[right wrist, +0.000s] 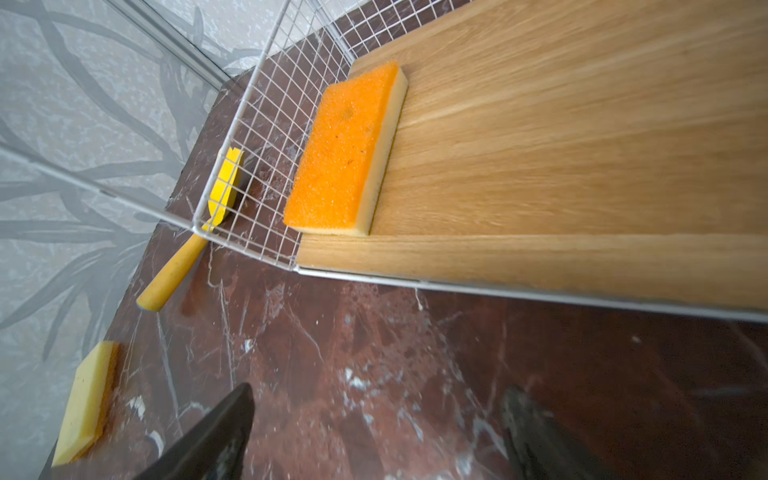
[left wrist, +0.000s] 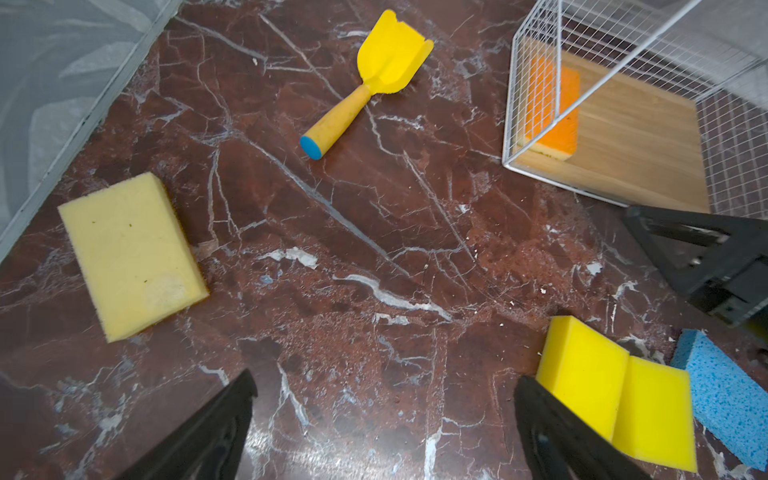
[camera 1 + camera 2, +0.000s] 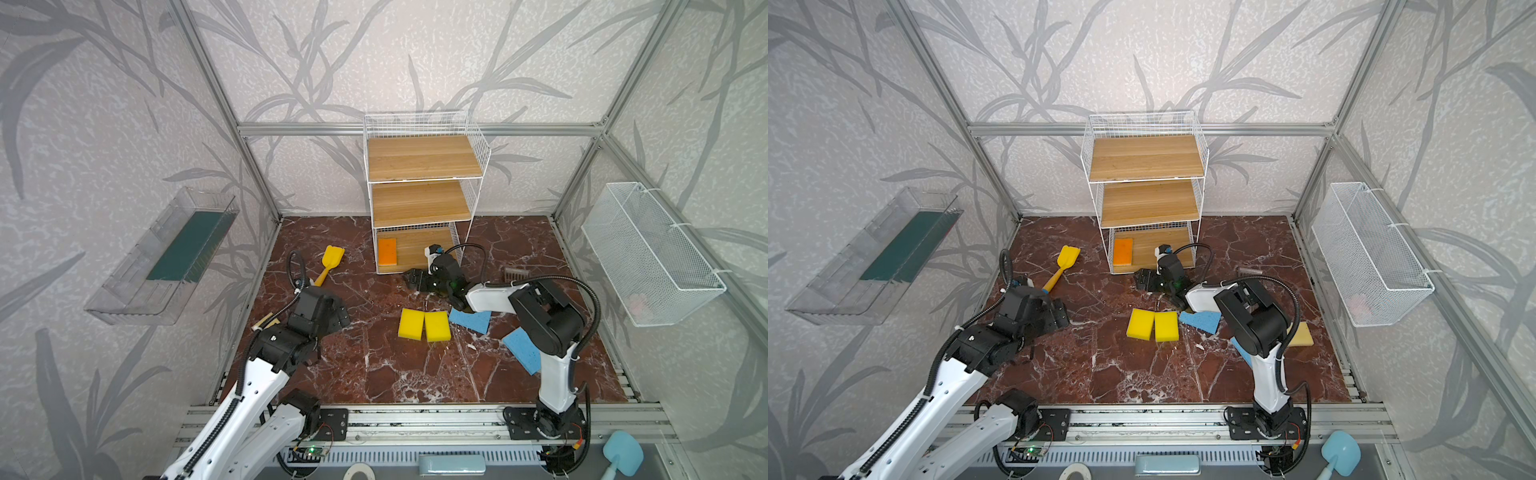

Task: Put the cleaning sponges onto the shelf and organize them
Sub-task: 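Release the sponge on the tier while the left gripper reaches for the pale yellow sponge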

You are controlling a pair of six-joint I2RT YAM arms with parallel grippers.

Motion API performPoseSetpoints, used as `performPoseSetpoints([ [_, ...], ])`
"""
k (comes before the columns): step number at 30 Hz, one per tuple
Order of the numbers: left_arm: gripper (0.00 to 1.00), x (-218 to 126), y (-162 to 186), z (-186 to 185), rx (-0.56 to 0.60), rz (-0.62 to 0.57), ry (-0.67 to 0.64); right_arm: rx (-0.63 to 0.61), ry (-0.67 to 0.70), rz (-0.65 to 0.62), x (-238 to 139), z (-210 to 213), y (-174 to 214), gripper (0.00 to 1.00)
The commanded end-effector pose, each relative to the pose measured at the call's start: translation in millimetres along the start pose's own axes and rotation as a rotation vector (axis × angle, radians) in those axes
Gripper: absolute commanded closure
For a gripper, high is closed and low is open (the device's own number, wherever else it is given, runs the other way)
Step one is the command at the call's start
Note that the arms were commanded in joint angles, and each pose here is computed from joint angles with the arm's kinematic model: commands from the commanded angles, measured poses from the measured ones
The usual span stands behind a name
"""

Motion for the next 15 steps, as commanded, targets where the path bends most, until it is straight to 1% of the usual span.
performPoseSetpoints([
  [1,0.02,-11.7,-2.3,1.7,0.047,0.085,0.012,-0.04,-0.095,-0.016,-22.1,17.5,-9.5,0.09],
  [3,0.05,-10.8,-3.1,-0.8,0.074,0.154,0.022,-0.033,-0.12,-0.019,-32.4,18.9,-9.1,0.08],
  [4,0.09,-9.1,-2.8,-0.9,0.093,0.197,0.013,-0.029,-0.131,-0.021,-37.0,19.1,-8.6,0.08],
  [7,0.17,-3.8,-4.8,-2.0,0.141,0.271,-0.017,-0.024,-0.166,-0.018,-48.5,21.9,-3.1,0.09],
  [10,0.19,0.3,-9.7,4.9,0.166,0.3,-0.074,-0.03,-0.2,-0.016,-57.8,26.0,-4.5,0.09],
  [12,0.19,4.3,-12.1,11.5,0.146,0.314,-0.107,-0.013,-0.209,-0.028,-61.7,26.6,-10.6,0.09],
  [14,0.19,11.1,-12.7,17.2,0.096,0.331,-0.131,-0.012,-0.237,-0.043,-63.5,29.5,-18.5,0.09],
  [15,0.19,16.1,-11.9,19.8,0.068,0.341,-0.143,0.025,-0.249,-0.04,-63.1,29.5,-22.3,0.09],
])
Point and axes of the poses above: each gripper's point midway between its finger pads, its own x axis out along the fingers, its own z axis along the line the jaws close on, y = z × x, the point moved 1 cm from there along -x, back along the fingers, and after that the axes turned 5 degrees about x, right-handed, at the moved point
